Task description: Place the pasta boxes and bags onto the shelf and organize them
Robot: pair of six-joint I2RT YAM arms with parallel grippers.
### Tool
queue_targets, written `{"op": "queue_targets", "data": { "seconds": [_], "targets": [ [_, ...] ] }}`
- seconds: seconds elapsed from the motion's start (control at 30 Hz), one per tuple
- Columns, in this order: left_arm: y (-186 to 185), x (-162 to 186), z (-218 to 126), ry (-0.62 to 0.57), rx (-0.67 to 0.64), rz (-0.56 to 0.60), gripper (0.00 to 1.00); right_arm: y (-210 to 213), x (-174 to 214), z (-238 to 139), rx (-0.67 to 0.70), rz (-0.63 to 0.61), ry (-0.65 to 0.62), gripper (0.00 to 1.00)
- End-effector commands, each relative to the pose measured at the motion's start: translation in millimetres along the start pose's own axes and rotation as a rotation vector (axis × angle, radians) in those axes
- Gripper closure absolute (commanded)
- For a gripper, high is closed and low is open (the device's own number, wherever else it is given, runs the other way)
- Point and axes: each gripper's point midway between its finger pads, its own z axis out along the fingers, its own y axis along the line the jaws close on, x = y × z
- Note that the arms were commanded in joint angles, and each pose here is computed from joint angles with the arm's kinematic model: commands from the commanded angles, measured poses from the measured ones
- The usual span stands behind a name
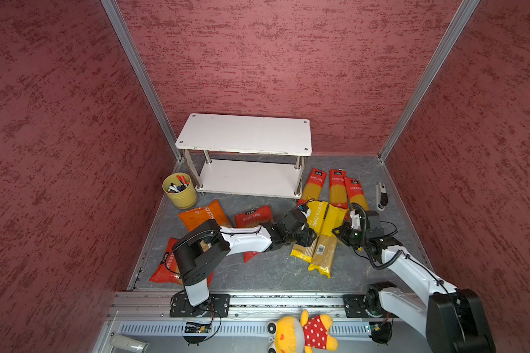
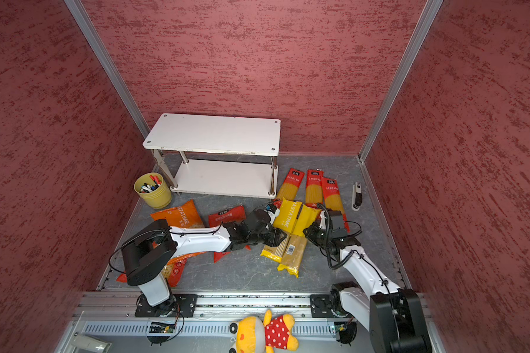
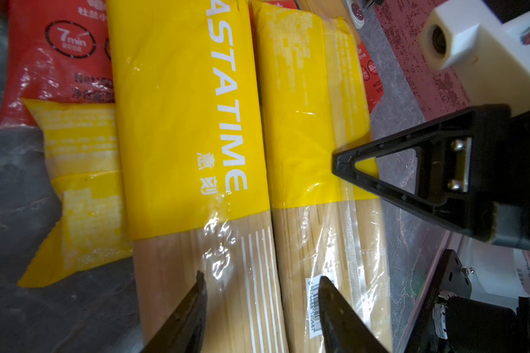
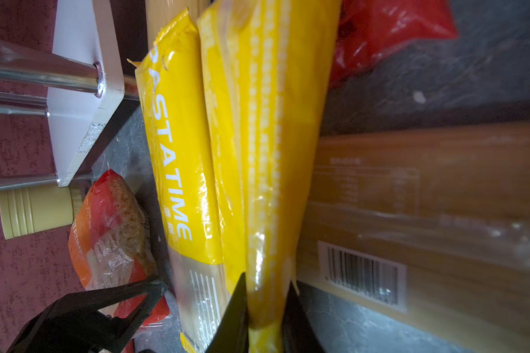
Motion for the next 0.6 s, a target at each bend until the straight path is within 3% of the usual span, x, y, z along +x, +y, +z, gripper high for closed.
{"op": "queue_targets", "data": {
  "seconds": [0.0, 0.57],
  "targets": [
    [-7.2, -13.3, -9.0, -0.054, 0.014, 0.016, 0.42, 28.8, -31.6, -15.0, -0.023, -0.081, -0.088, 0.85],
    [-3.2, -18.1, -20.3, -0.095, 0.010, 0.008, 0.42, 31.5, -80.2, -63.4, 0.243, -0.188, -0.220, 0.92]
  ]
}}
